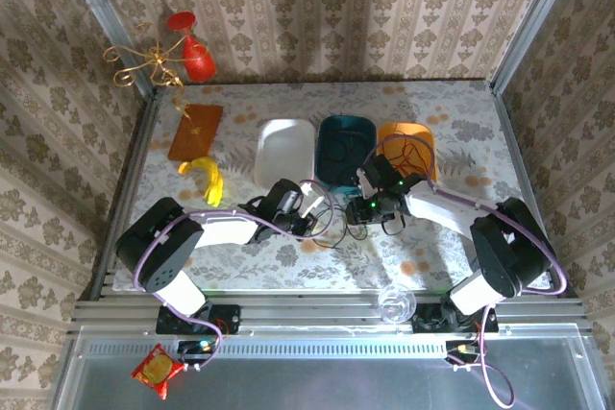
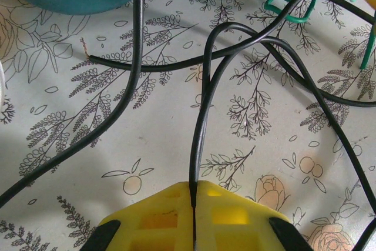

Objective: Untangle the cables

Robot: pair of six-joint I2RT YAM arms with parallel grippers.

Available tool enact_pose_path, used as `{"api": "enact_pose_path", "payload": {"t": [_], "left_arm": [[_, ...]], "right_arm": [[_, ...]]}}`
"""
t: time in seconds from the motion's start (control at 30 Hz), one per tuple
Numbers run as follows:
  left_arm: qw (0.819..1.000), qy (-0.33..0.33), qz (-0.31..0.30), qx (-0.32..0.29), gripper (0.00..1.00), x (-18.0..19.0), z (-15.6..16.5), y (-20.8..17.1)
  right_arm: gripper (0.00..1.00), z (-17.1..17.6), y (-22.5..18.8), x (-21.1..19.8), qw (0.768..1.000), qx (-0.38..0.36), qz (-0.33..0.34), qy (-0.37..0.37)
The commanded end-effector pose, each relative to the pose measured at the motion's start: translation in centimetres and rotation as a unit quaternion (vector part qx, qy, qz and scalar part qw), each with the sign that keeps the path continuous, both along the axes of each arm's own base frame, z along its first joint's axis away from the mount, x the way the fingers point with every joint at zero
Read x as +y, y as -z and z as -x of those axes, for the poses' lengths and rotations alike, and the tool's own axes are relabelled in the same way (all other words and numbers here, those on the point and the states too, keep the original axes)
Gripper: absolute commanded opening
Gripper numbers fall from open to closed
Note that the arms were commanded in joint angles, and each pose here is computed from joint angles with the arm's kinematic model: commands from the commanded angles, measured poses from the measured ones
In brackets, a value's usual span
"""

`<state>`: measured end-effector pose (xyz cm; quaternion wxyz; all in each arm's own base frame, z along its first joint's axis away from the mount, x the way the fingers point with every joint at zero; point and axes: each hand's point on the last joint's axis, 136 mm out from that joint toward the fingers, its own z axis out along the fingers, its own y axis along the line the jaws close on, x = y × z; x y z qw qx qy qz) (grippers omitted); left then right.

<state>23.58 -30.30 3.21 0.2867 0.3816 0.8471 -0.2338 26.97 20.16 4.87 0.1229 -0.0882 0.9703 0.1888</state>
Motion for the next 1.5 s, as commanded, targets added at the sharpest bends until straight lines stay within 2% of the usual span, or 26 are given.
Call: {"api": "enact_pose_path", "payload": {"t": [0.0,0.4,0.8,0.93,1.07,1.17,1.47], "left_arm": [[1.000,0.002,-0.005,-0.006,0.07,0.3,-0.1,-0.8],[1.000,-0.005,-0.018,-0.010,0.07,1.0,-0.1,-0.4],[1.000,-0.009,-0.012,-0.002,0.07,0.7,-0.1,-0.3],[1.000,-0.013,-0.014,-0.003,0.07,0.8,-0.2,-0.2],[0.999,-0.026,-0.027,-0.007,0.01,1.4,-0.3,0.1],[0.999,-0.030,-0.031,-0.008,0.00,1.9,-0.2,0.1],[0.999,-0.036,-0.035,-0.006,0.00,2.8,0.3,0.2]], "right_arm": [[0.41,-1.1,-0.6,0.0,1.000,-0.012,0.025,-0.010],[0.40,0.4,2.1,-2.1,0.997,0.016,0.076,-0.010],[0.37,0.2,3.1,-0.2,0.998,0.025,0.058,-0.012],[0.37,-0.2,2.9,0.7,0.997,0.015,0.067,-0.021],[0.37,-0.9,1.2,0.8,0.995,-0.035,0.086,-0.028],[0.37,-1.2,-0.2,1.2,0.995,-0.058,0.079,-0.033],[0.37,-0.8,0.5,1.2,0.995,-0.044,0.079,-0.036]]}}
